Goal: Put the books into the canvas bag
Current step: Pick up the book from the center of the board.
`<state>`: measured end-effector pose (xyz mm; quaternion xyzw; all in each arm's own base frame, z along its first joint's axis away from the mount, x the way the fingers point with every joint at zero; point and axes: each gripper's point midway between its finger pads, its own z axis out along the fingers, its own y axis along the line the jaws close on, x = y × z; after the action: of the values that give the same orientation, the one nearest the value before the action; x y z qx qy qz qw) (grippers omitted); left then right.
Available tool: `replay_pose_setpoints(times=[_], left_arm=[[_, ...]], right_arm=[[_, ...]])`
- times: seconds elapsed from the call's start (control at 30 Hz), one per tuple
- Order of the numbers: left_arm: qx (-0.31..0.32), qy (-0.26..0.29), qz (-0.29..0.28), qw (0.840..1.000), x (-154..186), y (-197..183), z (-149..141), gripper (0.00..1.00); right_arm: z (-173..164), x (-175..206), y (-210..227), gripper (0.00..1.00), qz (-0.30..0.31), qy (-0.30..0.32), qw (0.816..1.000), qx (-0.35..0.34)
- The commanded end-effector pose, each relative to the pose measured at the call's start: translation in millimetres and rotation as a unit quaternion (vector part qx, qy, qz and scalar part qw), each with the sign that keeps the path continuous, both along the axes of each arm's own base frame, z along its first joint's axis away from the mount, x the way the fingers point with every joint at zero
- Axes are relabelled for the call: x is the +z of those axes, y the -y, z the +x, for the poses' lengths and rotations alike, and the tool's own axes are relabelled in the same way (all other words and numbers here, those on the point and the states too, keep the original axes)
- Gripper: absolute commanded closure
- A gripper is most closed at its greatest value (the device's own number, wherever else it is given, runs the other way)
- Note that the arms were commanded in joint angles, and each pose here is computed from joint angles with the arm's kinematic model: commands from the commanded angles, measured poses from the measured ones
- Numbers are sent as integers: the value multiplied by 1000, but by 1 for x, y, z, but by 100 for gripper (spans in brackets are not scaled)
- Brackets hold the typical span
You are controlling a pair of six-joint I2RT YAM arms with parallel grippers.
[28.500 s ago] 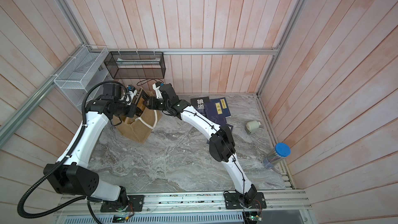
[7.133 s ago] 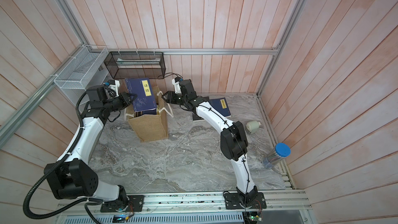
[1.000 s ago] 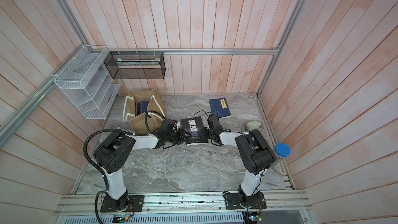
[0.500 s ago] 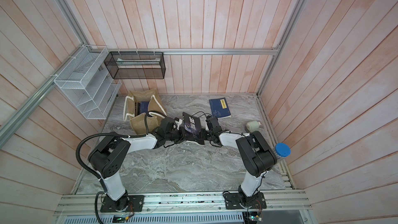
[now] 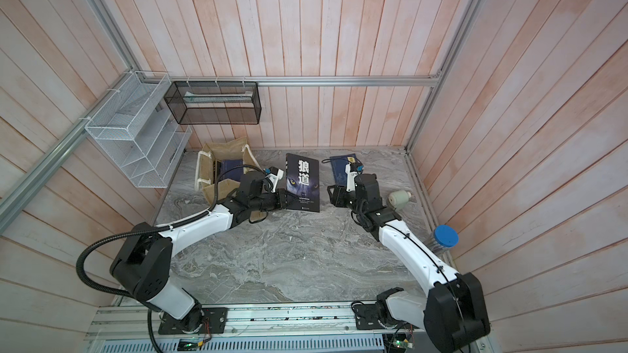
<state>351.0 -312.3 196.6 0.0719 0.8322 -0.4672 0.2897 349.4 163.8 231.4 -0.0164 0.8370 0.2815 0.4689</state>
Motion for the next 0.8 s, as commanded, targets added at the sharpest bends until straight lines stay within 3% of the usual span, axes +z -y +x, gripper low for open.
replay_pose_setpoints(times=[0.0, 0.13, 0.3, 0.57, 0.77], left_arm=[[-26, 131, -40, 990, 59, -11, -2, 95], [-58, 226, -47, 971, 97, -19, -21, 96], [-95, 282, -57, 953, 126, -23, -42, 96], [-170, 289, -113, 935, 154, -15, -70, 96], [-205, 296, -152, 920, 169, -12, -85, 96]], right_arm=[[-9, 23, -2, 38, 22, 52, 998, 42], [-19, 53, -9, 31, 102, 82, 986, 105], [-30, 84, -22, 30, 155, 123, 966, 169], [-41, 118, -34, 29, 158, 181, 946, 218], [-39, 119, -42, 29, 156, 168, 946, 228]])
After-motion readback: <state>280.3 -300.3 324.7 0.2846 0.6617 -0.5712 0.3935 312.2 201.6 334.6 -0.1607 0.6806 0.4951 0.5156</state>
